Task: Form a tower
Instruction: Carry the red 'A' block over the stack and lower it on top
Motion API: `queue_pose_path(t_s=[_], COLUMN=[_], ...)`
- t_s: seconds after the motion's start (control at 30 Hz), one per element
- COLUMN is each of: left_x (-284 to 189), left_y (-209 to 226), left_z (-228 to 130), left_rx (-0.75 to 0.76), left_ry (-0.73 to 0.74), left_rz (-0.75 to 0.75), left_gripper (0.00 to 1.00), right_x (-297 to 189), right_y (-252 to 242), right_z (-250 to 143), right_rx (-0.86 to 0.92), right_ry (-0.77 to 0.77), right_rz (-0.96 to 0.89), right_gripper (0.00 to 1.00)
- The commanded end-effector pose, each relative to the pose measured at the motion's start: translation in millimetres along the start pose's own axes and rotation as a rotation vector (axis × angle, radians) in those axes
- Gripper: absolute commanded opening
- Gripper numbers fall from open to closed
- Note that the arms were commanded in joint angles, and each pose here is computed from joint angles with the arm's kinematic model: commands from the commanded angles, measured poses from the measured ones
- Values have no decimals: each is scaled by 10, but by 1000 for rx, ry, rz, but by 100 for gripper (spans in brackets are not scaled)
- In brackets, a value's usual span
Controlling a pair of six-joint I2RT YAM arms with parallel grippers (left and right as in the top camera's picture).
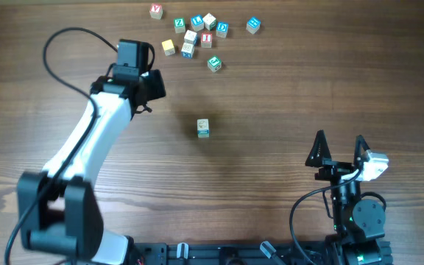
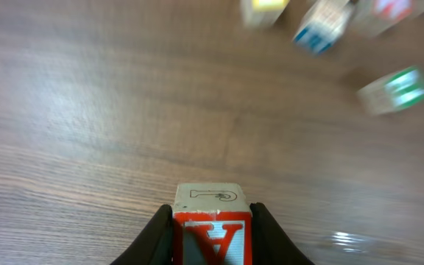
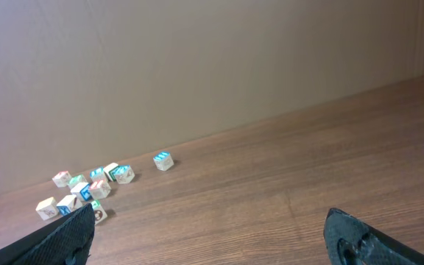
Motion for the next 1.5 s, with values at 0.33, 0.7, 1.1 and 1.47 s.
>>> queue_pose_path(t_s=[0.33,0.7,1.1,1.47], left_x=[-1189,-967,-189,-125], left_y=[-676,-1258,-1306,-1299], left_z=[169,-751,-1067,-1001], left_rx=[41,101,196,201], left_ry=[-227,105,234,201], left_rz=[-190,-204,-50,-31], left_gripper=[21,18,18,19], right_x=[-2,-2,-2,-2], right_y=[-22,-22,-22,-22], right_z=[29,29,29,29], right_rx=[-15,-15,-15,-15], right_ry=[-15,-15,-15,-15], right_rz=[-12,-12,-12,-12], right_gripper=[100,100,100,100])
Point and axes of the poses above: each gripper's point midway between its finger pads, its own x axis out along the fingers, its own y axis along the line the jaws close on, z = x × y, the point moved 1 cm from there along -x, back along the fingers, and after that the axes turned 11 degrees about x, right-handed, at the moved point
